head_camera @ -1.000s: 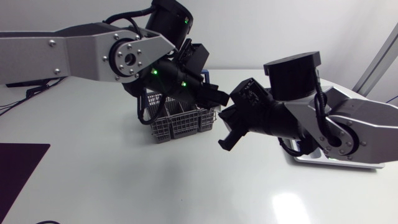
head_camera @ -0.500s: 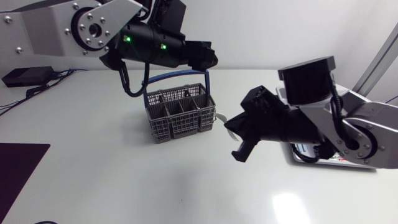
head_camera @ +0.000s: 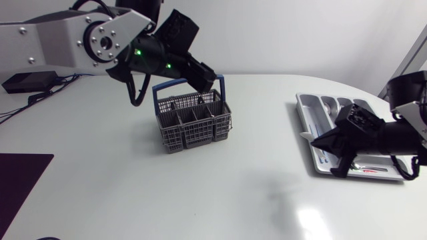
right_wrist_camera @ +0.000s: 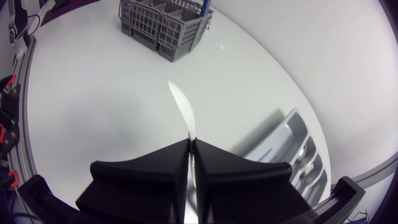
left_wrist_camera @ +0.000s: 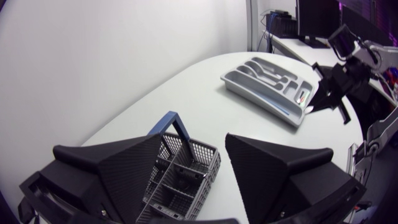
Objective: Unload the cutlery basket into the drawer organizer.
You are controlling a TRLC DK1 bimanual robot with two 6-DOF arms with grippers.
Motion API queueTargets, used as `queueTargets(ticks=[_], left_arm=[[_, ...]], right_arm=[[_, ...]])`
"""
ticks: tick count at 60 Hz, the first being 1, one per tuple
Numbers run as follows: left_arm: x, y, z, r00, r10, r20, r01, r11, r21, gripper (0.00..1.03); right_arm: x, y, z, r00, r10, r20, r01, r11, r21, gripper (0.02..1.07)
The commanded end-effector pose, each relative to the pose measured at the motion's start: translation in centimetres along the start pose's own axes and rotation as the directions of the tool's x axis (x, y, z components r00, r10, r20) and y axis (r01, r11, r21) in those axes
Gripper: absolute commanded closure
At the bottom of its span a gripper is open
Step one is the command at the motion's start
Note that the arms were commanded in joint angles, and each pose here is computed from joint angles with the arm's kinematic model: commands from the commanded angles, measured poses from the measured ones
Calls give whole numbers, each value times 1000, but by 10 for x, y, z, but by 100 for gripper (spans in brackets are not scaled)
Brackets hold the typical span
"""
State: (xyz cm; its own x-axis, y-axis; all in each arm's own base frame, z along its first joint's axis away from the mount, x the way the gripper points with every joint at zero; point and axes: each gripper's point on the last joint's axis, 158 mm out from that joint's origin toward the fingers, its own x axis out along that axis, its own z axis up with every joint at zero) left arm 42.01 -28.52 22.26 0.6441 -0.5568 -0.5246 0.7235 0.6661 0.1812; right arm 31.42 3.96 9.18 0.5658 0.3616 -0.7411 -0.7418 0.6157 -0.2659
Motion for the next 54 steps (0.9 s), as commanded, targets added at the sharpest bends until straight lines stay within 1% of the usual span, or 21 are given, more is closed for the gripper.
queueTargets(ticks=[1,13,23,29,38,43,47,48,50,51,52,53,54], left_arm=[[17,-13,-23,998,-19,-56,24,995,94,30],[29,-31,-43,994,-39,-103,62,971,229,30],[35,-36,-56,991,-42,-128,81,945,316,30],[36,-39,-61,989,-46,-138,94,928,360,30],[37,-43,-70,986,-39,-160,104,899,425,30],[38,-45,-74,985,-37,-170,111,885,452,30],[38,-47,-78,983,-25,-183,113,864,490,30],[38,-46,-79,982,-24,-185,115,859,499,30],[39,-47,-79,982,-24,-187,117,852,510,30],[39,-48,-79,982,-23,-187,119,846,520,30],[39,-48,-79,982,-21,-187,119,841,527,30],[39,-47,-79,982,-15,-189,116,837,535,30],[40,-47,-79,982,-12,-190,115,833,542,30]], right_arm=[[-7,-20,-26,999,-18,-45,14,997,-77,100],[-30,-75,-95,984,-86,-157,72,993,-93,100],[-41,-104,-142,966,-109,-233,81,989,-125,100],[-40,-115,-172,950,-117,-288,76,985,-152,100],[-32,-122,-203,930,-118,-348,57,982,-181,100],[-28,-124,-215,918,-119,-378,45,979,-200,100],[-26,-122,-223,910,-113,-398,33,979,-202,99],[-25,-121,-226,906,-110,-408,27,979,-203,98],[-24,-121,-228,902,-111,-418,25,978,-206,89],[-23,-120,-229,900,-114,-421,26,978,-209,80],[-23,-121,-230,899,-117,-422,28,977,-210,75],[-22,-120,-230,897,-117,-425,27,977,-213,65],[-22,-120,-231,896,-119,-428,27,976,-214,59]])
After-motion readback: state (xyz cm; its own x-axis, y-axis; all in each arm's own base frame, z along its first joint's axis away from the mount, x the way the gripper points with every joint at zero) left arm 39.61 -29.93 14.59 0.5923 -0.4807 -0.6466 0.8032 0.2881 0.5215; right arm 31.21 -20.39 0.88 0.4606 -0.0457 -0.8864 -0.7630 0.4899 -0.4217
